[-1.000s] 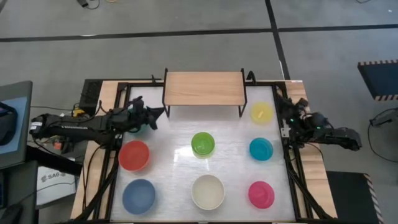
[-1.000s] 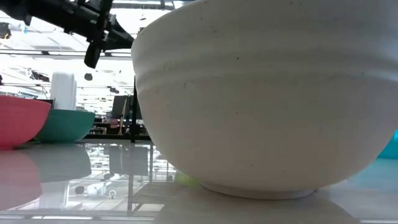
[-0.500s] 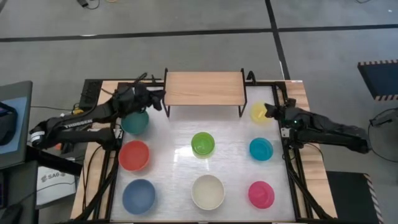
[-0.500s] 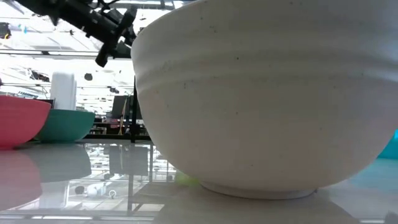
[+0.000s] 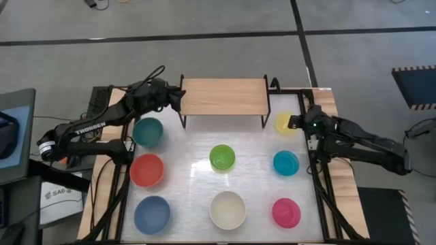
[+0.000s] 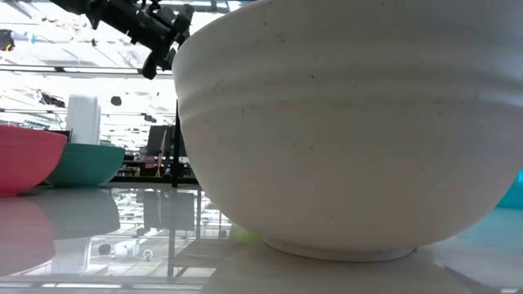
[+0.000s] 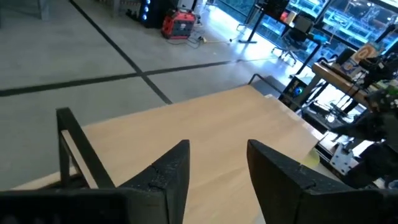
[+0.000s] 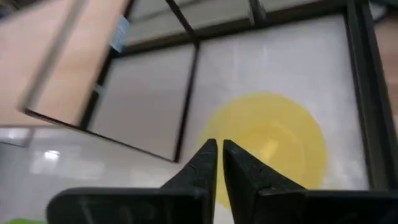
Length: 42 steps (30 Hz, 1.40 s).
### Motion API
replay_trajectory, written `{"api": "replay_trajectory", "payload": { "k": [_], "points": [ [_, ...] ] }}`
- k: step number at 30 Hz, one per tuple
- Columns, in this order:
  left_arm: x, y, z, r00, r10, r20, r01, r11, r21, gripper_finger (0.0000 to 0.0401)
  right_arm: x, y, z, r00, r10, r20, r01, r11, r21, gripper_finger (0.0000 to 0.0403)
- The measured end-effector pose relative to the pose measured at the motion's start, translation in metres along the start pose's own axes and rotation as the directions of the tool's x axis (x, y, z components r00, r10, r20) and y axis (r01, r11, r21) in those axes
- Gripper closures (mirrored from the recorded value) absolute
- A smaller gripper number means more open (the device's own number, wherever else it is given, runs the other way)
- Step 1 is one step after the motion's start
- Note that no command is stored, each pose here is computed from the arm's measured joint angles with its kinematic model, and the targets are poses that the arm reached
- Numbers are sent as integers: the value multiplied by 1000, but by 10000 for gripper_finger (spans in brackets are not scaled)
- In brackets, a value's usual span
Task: Place and stack bowls onto a shelf
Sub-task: Put the yellow bowl on the shelf
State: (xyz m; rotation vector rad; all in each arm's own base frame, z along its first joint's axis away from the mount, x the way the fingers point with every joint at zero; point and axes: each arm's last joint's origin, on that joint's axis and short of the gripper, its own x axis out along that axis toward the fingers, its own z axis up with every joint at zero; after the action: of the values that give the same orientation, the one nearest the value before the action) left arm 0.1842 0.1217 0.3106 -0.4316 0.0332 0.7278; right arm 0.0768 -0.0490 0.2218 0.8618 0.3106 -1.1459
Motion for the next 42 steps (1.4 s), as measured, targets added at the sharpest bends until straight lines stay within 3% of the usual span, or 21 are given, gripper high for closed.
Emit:
{"api": "replay_trajectory", "payload": {
  "k": [3,6,12,16,23,30,42],
  "points": [
    [0,0,-1,1000,4,-8,-4,1000,8,257,4,-3,0,998,-68,-18,68,998,-4,319],
    [0,0,-1,1000,2,-9,-2,1000,7,257,8,-8,0,989,-142,-45,145,988,61,284],
    [-2,-2,-1,997,-64,-39,64,998,-2,257,17,-14,-1,960,-217,-176,234,969,81,200],
    [-2,-1,-4,996,-56,-70,56,998,0,257,22,-17,-2,934,-276,-226,301,950,87,168],
    [-4,1,-8,993,-42,-111,43,999,5,258,31,-20,-3,891,-360,-276,397,913,93,171],
    [-4,1,-9,991,-34,-126,36,999,8,258,42,-21,-4,846,-419,-330,452,892,27,178],
    [-4,1,-9,992,-29,-120,34,999,41,258,64,-23,-1,790,-442,-425,434,893,-122,179]
  ]
}}
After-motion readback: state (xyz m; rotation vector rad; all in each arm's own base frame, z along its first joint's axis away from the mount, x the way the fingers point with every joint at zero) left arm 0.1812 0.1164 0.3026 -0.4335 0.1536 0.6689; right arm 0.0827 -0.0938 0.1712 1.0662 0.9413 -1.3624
